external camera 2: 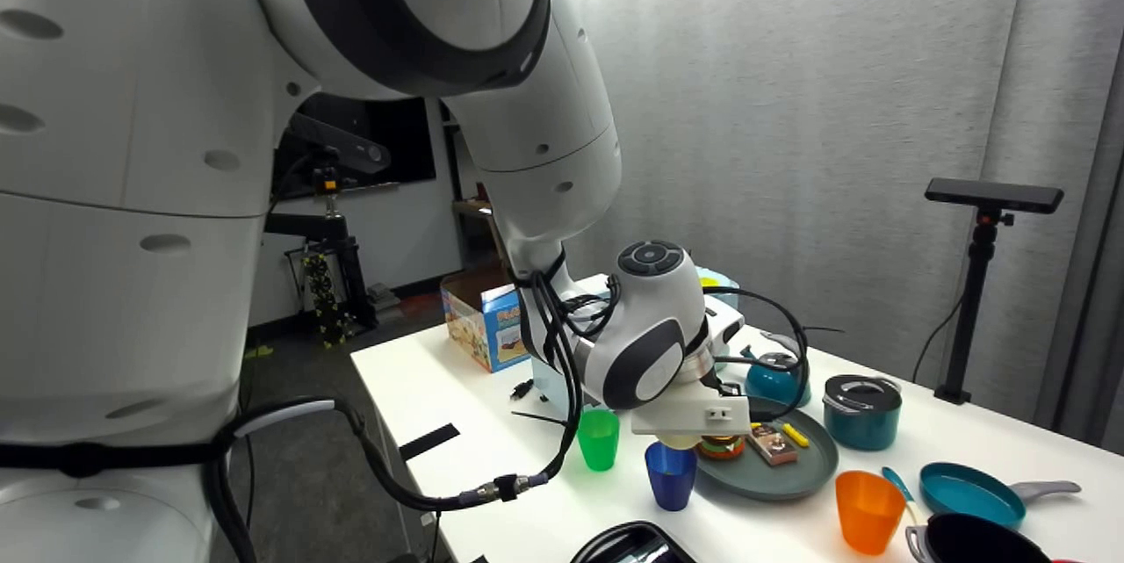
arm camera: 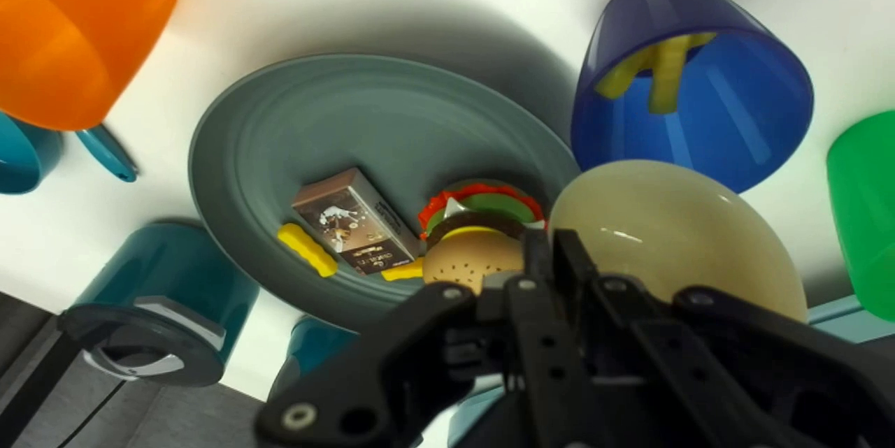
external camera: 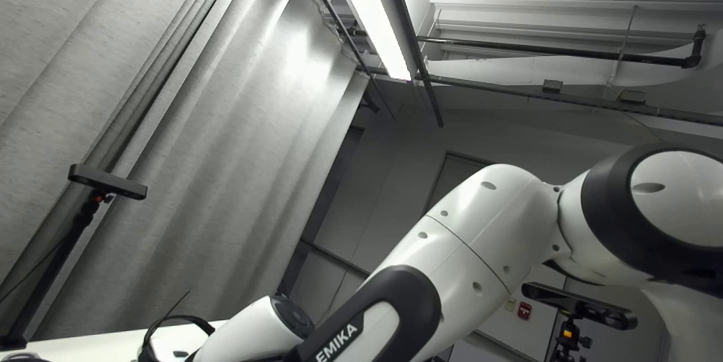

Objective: Pour the contents in the bowl into the blue cup

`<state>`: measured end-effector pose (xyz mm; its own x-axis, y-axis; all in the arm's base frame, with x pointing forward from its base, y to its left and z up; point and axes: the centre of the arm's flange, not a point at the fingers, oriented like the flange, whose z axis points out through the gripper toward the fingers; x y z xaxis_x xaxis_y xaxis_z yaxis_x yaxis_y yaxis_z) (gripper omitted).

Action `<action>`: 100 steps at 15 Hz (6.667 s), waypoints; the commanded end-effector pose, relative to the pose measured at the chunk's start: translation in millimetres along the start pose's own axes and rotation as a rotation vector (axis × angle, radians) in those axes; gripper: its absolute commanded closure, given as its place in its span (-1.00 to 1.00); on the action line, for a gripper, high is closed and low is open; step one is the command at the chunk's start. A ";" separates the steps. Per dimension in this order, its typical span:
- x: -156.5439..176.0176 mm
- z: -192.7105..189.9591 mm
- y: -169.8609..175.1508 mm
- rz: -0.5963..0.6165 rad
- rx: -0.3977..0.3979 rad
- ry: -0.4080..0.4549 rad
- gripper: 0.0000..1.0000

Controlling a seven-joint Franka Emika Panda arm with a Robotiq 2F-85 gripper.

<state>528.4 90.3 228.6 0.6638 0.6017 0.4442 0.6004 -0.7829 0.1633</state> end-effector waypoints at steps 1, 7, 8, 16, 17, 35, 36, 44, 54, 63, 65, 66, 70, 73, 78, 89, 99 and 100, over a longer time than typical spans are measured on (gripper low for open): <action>-7.5 -12.4 -0.5 -0.014 -0.011 0.016 0.96; 2.5 -16.7 24.2 0.056 -0.068 0.048 0.96; 4.3 -19.5 33.3 0.082 -0.085 0.059 0.96; -9.7 -12.1 114.9 0.391 -0.063 -0.072 0.96; -16.2 -7.6 123.2 0.433 -0.052 -0.107 0.96; -81.2 77.9 139.8 0.894 0.341 -0.586 0.96; -83.7 81.3 140.4 0.915 0.364 -0.598 0.96; -95.3 79.7 165.0 1.052 0.463 -0.608 0.96; -112.9 68.1 169.6 1.144 0.504 -0.674 0.96; -123.7 72.8 168.2 1.189 0.487 -0.781 0.96; -124.8 76.1 166.3 1.196 0.483 -0.791 0.96; -125.2 77.9 165.2 1.199 0.481 -0.796 0.96; -125.8 85.8 163.4 1.200 0.469 -0.805 0.96; -124.3 93.0 168.9 1.203 0.447 -0.798 0.96; -124.2 100.9 175.7 1.204 0.419 -0.805 0.34; -99.8 91.6 167.5 1.141 0.387 -0.750 -0.98; -13.8 9.6 148.5 0.848 0.279 -0.460 -1.00; -5.3 2.0 141.8 0.804 0.268 -0.430 -1.00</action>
<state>633.1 -45.1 215.6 0.9792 -0.1411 -0.1455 -0.1795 -0.9371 -0.2993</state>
